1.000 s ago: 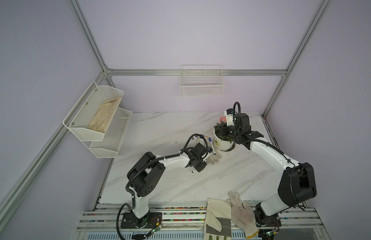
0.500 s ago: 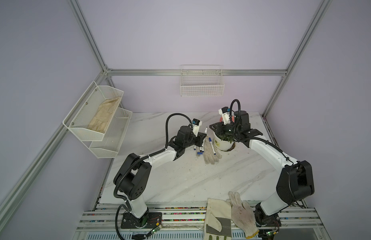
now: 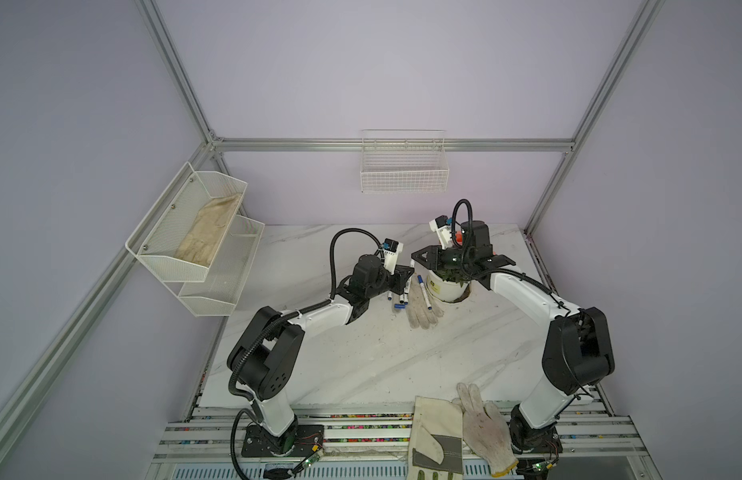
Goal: Insert the pens into the pen caps
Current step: 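Raise the uncapped white marker upright with the left gripper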
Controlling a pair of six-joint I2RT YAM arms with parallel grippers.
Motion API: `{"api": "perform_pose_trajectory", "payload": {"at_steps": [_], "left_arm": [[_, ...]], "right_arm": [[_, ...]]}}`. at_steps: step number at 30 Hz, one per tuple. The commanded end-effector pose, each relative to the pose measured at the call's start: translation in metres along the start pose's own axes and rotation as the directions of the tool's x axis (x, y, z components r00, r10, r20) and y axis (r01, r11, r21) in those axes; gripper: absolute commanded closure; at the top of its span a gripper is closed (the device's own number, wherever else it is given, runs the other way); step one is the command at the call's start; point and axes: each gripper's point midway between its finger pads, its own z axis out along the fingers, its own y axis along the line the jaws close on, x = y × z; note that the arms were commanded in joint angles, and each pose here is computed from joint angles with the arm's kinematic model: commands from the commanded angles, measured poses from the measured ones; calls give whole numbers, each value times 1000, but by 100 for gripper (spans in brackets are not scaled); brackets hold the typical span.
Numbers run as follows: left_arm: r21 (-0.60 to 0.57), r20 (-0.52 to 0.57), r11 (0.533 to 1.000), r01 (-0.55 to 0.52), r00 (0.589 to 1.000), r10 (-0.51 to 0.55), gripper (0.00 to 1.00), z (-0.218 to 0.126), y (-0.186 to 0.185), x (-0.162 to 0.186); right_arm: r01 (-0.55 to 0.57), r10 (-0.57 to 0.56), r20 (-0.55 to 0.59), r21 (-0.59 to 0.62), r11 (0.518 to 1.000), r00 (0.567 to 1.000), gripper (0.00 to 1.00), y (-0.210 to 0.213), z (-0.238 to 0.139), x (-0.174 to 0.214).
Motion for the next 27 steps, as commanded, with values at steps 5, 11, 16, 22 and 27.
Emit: {"api": "perform_pose_trajectory", "payload": {"at_steps": [5, 11, 16, 22, 27], "left_arm": [[49, 79, 999, -22, 997, 18, 100, -9, -15, -20], [49, 82, 999, -18, 997, 14, 100, -9, -14, -21], [46, 40, 999, 2, 999, -4, 77, -8, -11, -7], [55, -19, 998, 6, 1000, -5, 71, -8, -10, 10], [75, -13, 997, 2, 1000, -1, 75, -7, -14, 6]], "right_arm": [[0, -2, -23, -65, 998, 1000, 73, 13, 7, -1], [1, -2, -19, -66, 998, 1000, 94, 14, 7, -2], [29, -29, 9, -99, 995, 1000, 99, 25, -1, -10], [42, -40, 25, -110, 993, 999, 99, 31, -6, -16], [37, -35, 23, -107, 994, 999, 100, 29, -6, -15]]}}
